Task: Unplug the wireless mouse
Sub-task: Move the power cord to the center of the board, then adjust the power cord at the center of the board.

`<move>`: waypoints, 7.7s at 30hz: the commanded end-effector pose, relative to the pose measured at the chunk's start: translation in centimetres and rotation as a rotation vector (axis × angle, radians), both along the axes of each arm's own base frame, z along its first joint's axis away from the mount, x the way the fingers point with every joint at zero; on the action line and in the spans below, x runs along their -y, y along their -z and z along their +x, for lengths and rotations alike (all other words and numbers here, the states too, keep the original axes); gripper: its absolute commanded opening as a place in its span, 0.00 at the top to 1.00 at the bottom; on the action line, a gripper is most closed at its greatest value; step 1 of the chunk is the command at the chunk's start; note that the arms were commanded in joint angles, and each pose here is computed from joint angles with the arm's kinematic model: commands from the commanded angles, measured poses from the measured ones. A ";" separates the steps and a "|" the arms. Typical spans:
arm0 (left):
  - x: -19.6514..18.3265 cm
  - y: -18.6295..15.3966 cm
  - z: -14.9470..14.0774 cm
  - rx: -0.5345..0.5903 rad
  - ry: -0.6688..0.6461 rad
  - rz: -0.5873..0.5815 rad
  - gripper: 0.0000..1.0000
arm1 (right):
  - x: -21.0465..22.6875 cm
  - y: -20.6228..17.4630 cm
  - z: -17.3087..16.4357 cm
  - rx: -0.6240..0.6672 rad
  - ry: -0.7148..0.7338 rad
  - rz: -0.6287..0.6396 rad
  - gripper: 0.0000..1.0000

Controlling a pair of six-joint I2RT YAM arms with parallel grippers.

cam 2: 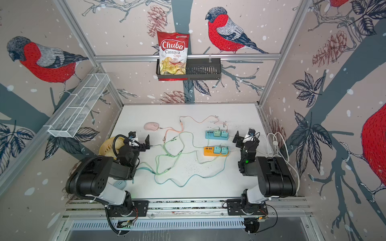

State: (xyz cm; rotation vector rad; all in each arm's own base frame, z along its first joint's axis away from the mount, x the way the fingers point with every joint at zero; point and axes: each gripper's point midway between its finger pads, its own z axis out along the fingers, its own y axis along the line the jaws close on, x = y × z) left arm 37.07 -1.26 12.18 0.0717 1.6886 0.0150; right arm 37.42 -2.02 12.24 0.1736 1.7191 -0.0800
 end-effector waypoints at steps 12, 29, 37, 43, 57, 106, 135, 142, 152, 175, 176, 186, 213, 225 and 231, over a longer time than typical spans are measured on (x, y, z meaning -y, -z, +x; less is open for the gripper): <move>0.0 -1.1 0.1 0.043 0.002 -0.006 0.01 | -0.4 -0.3 -0.1 0.011 -0.008 -0.014 0.00; -3.2 -1.0 0.3 0.036 -0.196 -0.056 0.00 | -0.3 -0.5 -0.2 0.020 0.001 -0.015 0.00; -0.4 -12.2 3.3 0.105 -0.124 -0.033 0.01 | -1.7 -10.7 1.7 0.050 0.115 0.180 0.00; 8.9 -27.2 0.3 0.317 0.361 -0.064 0.00 | -7.6 -8.5 3.6 -0.199 -0.246 0.583 0.00; 3.6 -27.0 -8.5 0.227 0.147 -0.341 0.02 | -41.4 -7.8 -14.3 -0.346 -1.145 -0.186 0.00; 3.9 -27.4 -11.1 0.167 0.177 -0.397 0.02 | -59.0 10.8 -21.9 -0.767 -1.409 -0.579 0.69; 9.1 -26.0 -8.2 0.063 0.440 -0.510 0.03 | -36.1 9.5 -19.9 -0.837 -0.878 -0.584 1.00; 9.6 -26.2 -7.7 0.066 0.465 -0.519 0.03 | -31.3 8.0 -18.3 -0.836 -0.800 -0.525 0.93; 9.5 -25.8 -7.6 0.066 0.462 -0.504 0.03 | -35.6 6.5 -19.8 -0.779 -0.960 -0.653 0.27; 9.7 -24.9 -9.2 0.042 0.483 -0.407 0.03 | -40.7 9.7 -18.9 -0.877 -1.172 -0.718 0.63; 9.8 -24.9 -9.2 0.042 0.488 -0.412 0.03 | -40.8 9.7 -18.9 -0.876 -1.174 -0.720 0.63; 9.8 -24.9 -9.5 0.039 0.495 -0.423 0.03 | -40.9 11.0 -19.1 -0.924 -1.221 -0.704 0.71; 9.9 -24.8 -9.8 0.031 0.499 -0.413 0.03 | -41.8 8.1 -22.9 -0.863 -1.254 -0.725 0.70; 9.7 -24.0 -9.4 0.019 0.483 -0.379 0.03 | -41.8 10.2 -20.9 -0.949 -1.318 -0.710 0.69; 9.9 -23.6 -9.0 0.010 0.488 -0.380 0.03 | -42.2 11.3 -21.7 -0.991 -1.360 -0.714 0.69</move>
